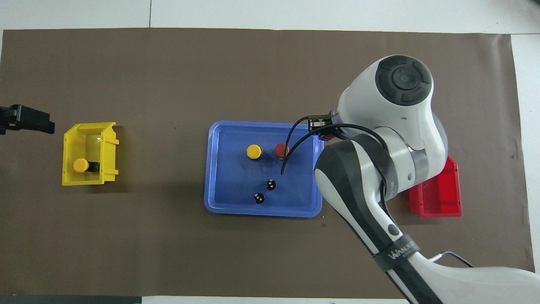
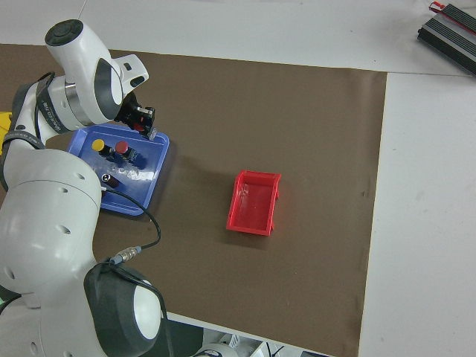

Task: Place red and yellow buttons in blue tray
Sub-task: 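Place the red button in the tray while the left gripper grasps a yellow button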

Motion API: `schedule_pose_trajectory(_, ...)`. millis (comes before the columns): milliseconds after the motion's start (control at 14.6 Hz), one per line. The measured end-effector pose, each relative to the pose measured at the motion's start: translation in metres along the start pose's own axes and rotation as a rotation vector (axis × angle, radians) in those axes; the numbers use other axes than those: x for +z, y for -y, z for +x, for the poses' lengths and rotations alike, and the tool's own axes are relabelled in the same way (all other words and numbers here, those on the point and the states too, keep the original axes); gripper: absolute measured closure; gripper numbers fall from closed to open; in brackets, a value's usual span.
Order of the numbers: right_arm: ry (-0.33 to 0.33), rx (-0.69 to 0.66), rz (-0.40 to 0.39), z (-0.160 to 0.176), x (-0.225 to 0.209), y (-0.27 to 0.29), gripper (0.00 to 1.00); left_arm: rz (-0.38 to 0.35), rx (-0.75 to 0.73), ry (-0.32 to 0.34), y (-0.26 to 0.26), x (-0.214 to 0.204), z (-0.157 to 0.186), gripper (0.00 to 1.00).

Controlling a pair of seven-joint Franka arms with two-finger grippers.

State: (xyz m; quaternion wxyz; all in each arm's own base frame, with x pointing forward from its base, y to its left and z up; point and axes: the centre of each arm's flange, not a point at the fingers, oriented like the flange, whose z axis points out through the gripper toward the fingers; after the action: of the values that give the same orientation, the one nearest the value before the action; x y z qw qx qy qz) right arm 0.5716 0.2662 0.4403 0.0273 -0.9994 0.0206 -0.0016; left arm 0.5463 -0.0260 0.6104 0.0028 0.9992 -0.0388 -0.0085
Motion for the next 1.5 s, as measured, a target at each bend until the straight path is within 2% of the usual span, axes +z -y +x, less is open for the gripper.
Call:
schedule_pose_trajectory(273, 0.001, 0.014, -0.003, -0.001, 0.031, 0.019, 0.59, -0.001, 0.001, 0.012, 0.000, 0.008, -0.001, 0.00)
schedule_pose_trajectory(410, 0.020, 0.017, -0.014, -0.004, 0.042, 0.015, 0.59, -0.002, 0.000, -0.018, 0.001, 0.023, -0.001, 0.00)
schedule_pose_trajectory(546, 0.038, 0.022, -0.017, -0.009, 0.052, 0.013, 0.59, -0.003, 0.006, -0.045, 0.006, 0.058, -0.003, 0.00)
schedule_pose_trajectory(751, 0.059, 0.041, 0.007, -0.013, 0.060, 0.013, 0.59, -0.003, 0.020, -0.035, 0.037, 0.109, -0.008, 0.01)
schedule_pose_trajectory(819, 0.057, 0.043, 0.011, -0.014, 0.063, 0.013, 0.59, -0.003, 0.020, -0.028, 0.044, 0.122, -0.011, 0.07)
schedule_pose_trajectory(888, 0.061, 0.044, 0.011, -0.015, 0.065, 0.012, 0.59, -0.003, 0.020, -0.026, 0.047, 0.137, -0.014, 0.07)
schedule_pose_trajectory(1024, 0.076, 0.041, 0.003, -0.019, 0.075, 0.012, 0.59, -0.004, 0.022, -0.022, 0.046, 0.167, -0.020, 0.19)
schedule_pose_trajectory(1365, 0.076, 0.014, 0.000, -0.028, 0.091, 0.027, 0.59, -0.004, 0.039, -0.003, 0.062, 0.215, -0.033, 0.29)
schedule_pose_trajectory(1502, 0.075, 0.015, 0.001, -0.027, 0.091, 0.027, 0.42, -0.001, 0.037, -0.011, 0.069, 0.227, -0.033, 0.31)
